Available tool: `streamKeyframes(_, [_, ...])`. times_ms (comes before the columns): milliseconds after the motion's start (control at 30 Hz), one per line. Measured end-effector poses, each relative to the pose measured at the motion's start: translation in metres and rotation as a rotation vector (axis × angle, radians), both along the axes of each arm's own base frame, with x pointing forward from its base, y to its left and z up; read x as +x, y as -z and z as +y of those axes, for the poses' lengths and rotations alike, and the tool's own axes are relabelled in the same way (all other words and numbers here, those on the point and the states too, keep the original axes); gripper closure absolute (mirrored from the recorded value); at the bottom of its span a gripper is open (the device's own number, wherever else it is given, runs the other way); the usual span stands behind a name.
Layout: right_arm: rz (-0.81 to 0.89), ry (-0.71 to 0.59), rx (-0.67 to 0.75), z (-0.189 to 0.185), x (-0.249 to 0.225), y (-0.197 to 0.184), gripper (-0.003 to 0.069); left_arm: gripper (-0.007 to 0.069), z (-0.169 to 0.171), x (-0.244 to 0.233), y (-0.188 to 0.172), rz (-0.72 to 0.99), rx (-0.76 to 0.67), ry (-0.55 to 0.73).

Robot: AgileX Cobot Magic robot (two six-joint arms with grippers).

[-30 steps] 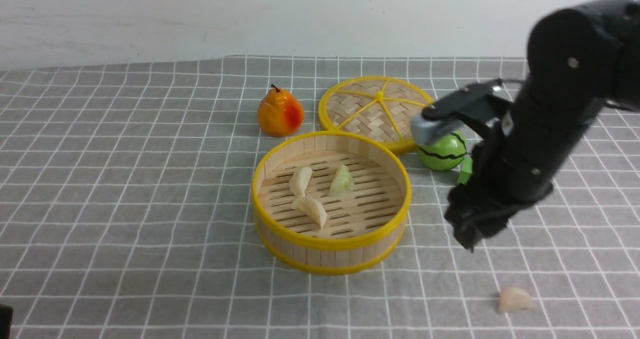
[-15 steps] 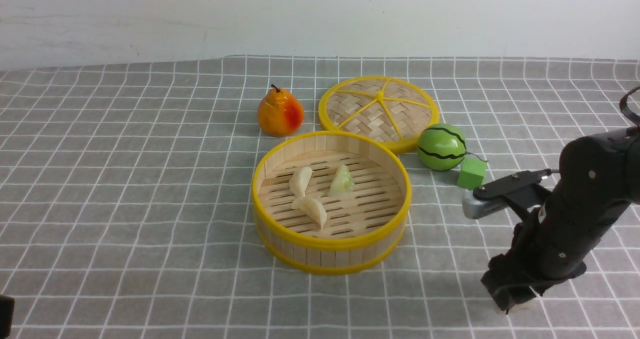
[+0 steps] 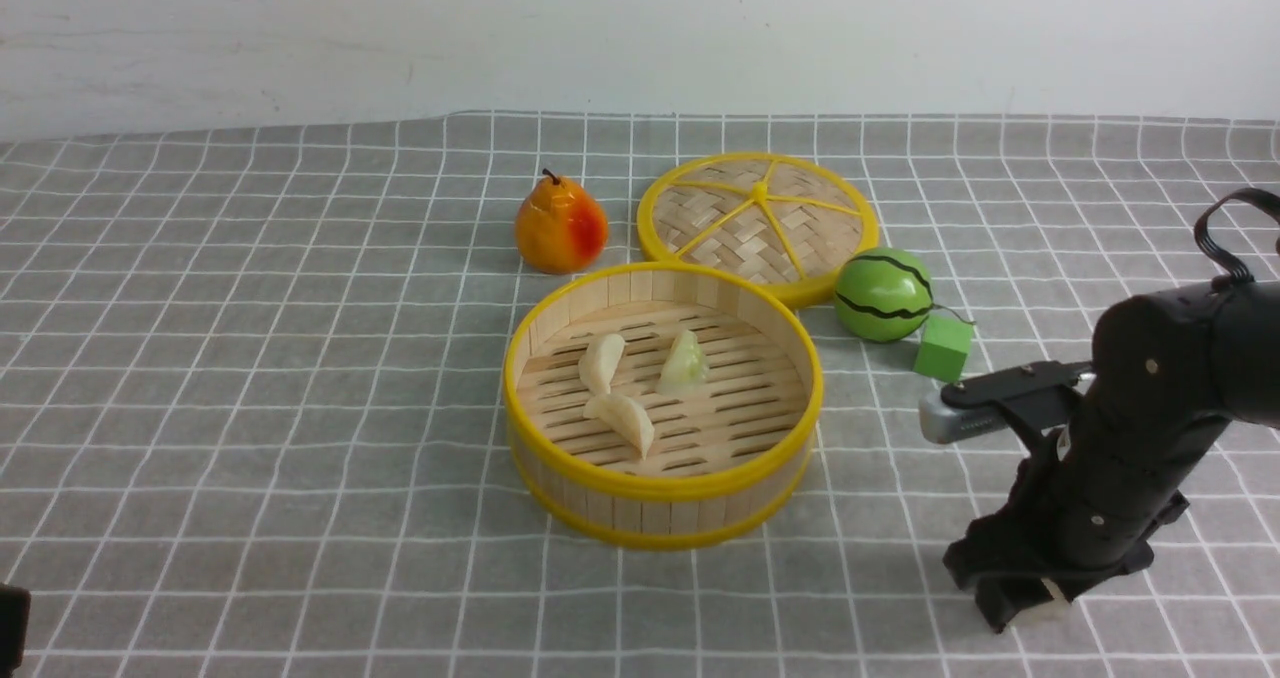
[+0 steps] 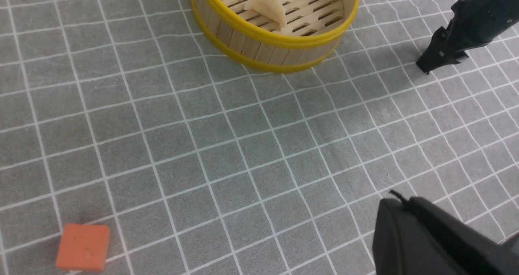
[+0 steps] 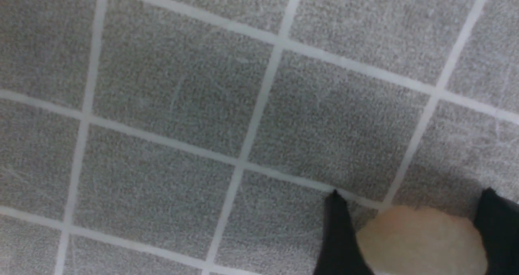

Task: Put the dumplings into the steamer on the table with the grey tablecloth.
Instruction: 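Reach for and grasp a dumpling lying on the table beside the steamer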

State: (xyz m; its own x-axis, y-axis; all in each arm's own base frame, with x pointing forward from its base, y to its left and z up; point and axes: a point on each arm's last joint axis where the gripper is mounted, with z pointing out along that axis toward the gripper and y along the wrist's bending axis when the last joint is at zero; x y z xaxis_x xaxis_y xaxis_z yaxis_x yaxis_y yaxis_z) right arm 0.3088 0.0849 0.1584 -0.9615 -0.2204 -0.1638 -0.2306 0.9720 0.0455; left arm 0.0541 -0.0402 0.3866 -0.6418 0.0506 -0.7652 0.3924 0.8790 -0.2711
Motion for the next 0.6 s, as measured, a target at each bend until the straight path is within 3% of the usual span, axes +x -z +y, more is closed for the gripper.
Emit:
streamKeyframes(300, [0.026,-0.005,-0.009,0.000,0.002,-0.015,0.0292,0.0617,0.000,0.000,0.000,0.000,0.000,0.000])
streamKeyframes(467, [-0.120,-0.076,0.025,0.019,0.013,-0.078,0.0292,0.0611,0.000,0.000,0.000,0.000,0.001,0.000])
streamKeyframes(600, [-0.243,-0.199,0.104,0.067,0.021,-0.115,0.0292,0.0608,0.000,0.000,0.000,-0.006,-0.003,-0.001])
